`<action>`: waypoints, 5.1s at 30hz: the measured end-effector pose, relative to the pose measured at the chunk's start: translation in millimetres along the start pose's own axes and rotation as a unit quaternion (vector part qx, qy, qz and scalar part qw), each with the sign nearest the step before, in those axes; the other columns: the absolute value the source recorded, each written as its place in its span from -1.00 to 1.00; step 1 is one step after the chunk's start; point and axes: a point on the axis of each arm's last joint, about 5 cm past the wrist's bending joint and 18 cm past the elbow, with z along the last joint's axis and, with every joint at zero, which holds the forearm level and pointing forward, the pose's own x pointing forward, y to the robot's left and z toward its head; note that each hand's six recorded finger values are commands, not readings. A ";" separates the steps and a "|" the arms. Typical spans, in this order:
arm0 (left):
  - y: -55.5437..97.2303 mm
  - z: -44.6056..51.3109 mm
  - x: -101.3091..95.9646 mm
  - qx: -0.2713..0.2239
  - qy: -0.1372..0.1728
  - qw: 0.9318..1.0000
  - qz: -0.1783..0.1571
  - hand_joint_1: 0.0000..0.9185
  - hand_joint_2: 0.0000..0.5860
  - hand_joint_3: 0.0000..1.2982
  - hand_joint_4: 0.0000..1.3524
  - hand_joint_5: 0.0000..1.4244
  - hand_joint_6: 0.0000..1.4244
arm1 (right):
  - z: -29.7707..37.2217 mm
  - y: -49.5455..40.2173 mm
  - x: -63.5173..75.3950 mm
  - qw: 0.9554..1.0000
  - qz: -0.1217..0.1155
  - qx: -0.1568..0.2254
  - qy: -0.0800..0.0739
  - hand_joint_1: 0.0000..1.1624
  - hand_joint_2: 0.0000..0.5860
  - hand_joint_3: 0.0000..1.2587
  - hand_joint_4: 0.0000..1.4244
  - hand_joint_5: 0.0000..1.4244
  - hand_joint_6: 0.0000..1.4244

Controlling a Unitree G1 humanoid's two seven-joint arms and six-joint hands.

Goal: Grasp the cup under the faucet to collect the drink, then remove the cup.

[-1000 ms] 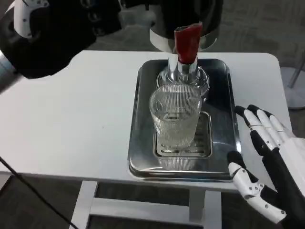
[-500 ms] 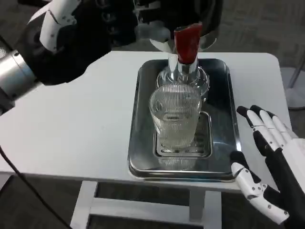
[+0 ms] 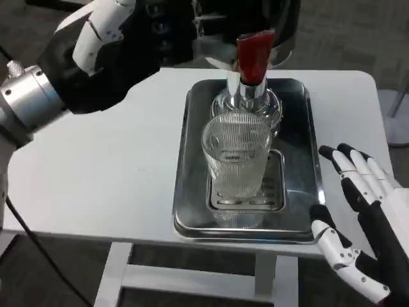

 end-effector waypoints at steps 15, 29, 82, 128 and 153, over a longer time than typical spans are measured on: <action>-0.9 -1.6 3.3 0.023 0.002 1.000 0.002 -1.00 -0.45 -0.65 -0.84 -0.76 -0.54 | 0.3 -3.8 -4.1 1.000 -0.004 0.004 -0.002 -0.90 0.69 -0.89 -1.00 -1.00 -0.95; 1.6 -0.6 3.0 0.025 -0.006 1.000 0.012 -1.00 -0.44 -0.66 -0.84 -0.76 -0.53 | 2.3 -3.2 -2.3 1.000 -0.005 0.007 -0.011 -0.90 0.69 -0.88 -1.00 -1.00 -0.95; -7.7 -12.2 29.0 0.172 0.020 0.983 -0.056 -1.00 -0.46 -0.72 -0.92 -0.86 -0.61 | 1.3 -3.8 -1.0 1.000 -0.008 0.008 -0.011 -0.90 0.69 -0.88 -1.00 -1.00 -0.93; -8.2 -1.4 30.2 0.343 0.036 0.934 -0.093 -1.00 -0.49 -0.79 -1.00 -0.96 -0.69 | 2.3 -4.8 -2.8 1.000 -0.009 0.016 -0.012 -0.90 0.69 -0.88 -1.00 -1.00 -0.93; -8.9 3.0 29.6 0.395 0.041 0.913 -0.099 -1.00 -0.49 -0.80 -1.00 -1.00 -0.71 | 3.3 -5.6 -2.1 0.999 -0.011 0.027 -0.017 -0.90 0.69 -0.90 -1.00 -1.00 -0.93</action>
